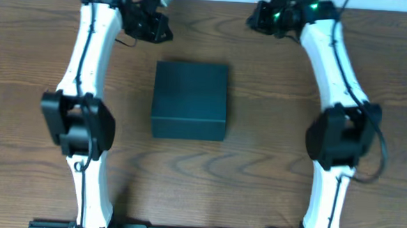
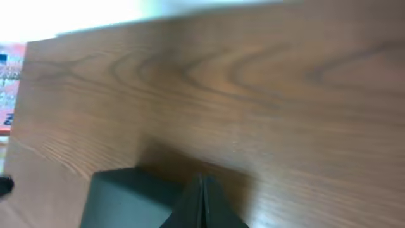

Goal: Pack container

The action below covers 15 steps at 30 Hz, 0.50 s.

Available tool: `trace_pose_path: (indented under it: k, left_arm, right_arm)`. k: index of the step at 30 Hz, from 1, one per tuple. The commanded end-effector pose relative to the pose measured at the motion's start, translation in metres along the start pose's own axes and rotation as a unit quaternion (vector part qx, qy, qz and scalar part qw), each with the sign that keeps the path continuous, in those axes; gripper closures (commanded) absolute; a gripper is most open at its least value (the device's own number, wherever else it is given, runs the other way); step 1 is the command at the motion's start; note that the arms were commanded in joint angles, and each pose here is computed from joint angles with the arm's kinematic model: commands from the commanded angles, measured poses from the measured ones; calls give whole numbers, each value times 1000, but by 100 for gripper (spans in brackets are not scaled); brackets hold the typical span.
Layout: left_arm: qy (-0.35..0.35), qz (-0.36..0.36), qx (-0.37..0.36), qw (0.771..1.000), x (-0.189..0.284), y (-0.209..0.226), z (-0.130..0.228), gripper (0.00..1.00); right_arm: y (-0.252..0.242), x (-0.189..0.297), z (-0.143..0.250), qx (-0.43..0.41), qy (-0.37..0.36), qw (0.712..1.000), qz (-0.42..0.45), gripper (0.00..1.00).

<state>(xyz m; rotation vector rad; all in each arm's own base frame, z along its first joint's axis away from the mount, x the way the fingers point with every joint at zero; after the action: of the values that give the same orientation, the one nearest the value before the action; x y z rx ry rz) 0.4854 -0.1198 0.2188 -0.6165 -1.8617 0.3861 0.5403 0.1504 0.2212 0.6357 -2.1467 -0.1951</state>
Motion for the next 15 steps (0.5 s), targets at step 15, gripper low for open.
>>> trace_pose_path:
  k: [15]
  left_arm:
    - [-51,-28,-108,992,93,-49,17,94]
  right_arm:
    - [112,122,71,223,126,964,70,98]
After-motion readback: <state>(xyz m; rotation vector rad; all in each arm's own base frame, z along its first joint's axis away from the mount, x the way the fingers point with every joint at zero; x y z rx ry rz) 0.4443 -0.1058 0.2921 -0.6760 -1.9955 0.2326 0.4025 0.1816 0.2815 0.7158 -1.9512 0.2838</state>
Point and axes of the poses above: each gripper's point midway between its finger pads, its own x axis back along the fingers, its own y axis along the line the jaws close on, z = x × y, the point moved 2 cm from there along x, back along the fingers, and after that the axes turned 15 degrees about x, right-handed, at the moved point
